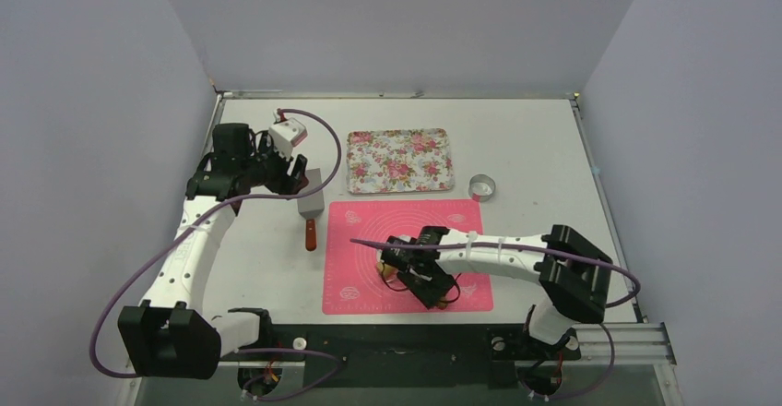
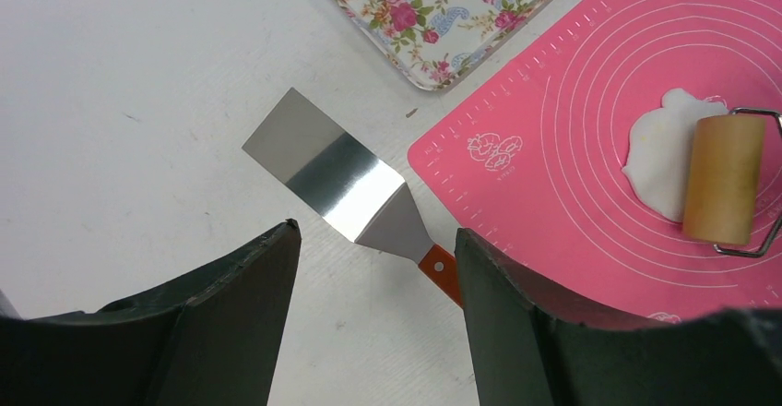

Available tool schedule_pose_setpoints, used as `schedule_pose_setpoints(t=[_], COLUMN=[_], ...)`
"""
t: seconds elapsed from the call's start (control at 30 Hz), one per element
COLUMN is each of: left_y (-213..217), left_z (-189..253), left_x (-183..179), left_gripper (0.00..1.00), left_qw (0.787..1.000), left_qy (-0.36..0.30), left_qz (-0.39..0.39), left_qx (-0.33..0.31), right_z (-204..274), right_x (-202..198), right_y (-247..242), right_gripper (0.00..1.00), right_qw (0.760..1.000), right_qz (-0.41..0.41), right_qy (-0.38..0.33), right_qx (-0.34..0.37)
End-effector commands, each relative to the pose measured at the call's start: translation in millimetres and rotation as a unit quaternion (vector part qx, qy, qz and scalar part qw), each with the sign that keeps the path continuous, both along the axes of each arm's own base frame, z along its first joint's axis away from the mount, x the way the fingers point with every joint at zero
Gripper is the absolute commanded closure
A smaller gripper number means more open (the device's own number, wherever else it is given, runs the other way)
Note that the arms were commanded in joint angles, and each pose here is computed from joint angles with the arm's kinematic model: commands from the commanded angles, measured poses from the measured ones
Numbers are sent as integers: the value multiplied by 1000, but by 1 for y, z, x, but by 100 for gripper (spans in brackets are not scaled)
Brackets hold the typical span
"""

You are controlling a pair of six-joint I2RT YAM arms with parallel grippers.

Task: Roll out the dumpling wrappers from the dough
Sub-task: Flatten out the dough on the work surface.

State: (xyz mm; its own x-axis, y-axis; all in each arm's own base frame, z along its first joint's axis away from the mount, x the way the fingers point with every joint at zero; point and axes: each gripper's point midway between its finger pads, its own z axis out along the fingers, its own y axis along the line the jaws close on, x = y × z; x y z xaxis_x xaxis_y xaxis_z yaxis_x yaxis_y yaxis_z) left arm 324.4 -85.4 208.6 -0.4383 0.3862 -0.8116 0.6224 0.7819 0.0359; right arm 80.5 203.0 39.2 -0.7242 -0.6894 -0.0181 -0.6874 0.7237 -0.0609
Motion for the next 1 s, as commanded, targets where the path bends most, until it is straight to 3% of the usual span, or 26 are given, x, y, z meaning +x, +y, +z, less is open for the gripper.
schedule_pose_setpoints(t=[0.0,0.23,0.57,0.97], left_y=[3,1,-1,5], left_z=[26,24,23,19], left_x=[9,13,11,8], left_gripper=[39,39,39,39], left_qw=[999,999,999,999], left_qy=[-39,-40,-38,-33], left_qz=[-2,-1,-3,4], left_qx=[4,-3,-11,7], right_z=[12,7,1,3], right_x=[34,50,-5,60], right_y=[10,15,-28,24], right_gripper=[100,100,100,100], right_qw=[998,999,1000,999], right_qz=[43,44,-21,42], right_qy=[-34,-20,2,-18], right_qx=[-16,-19,3,-6])
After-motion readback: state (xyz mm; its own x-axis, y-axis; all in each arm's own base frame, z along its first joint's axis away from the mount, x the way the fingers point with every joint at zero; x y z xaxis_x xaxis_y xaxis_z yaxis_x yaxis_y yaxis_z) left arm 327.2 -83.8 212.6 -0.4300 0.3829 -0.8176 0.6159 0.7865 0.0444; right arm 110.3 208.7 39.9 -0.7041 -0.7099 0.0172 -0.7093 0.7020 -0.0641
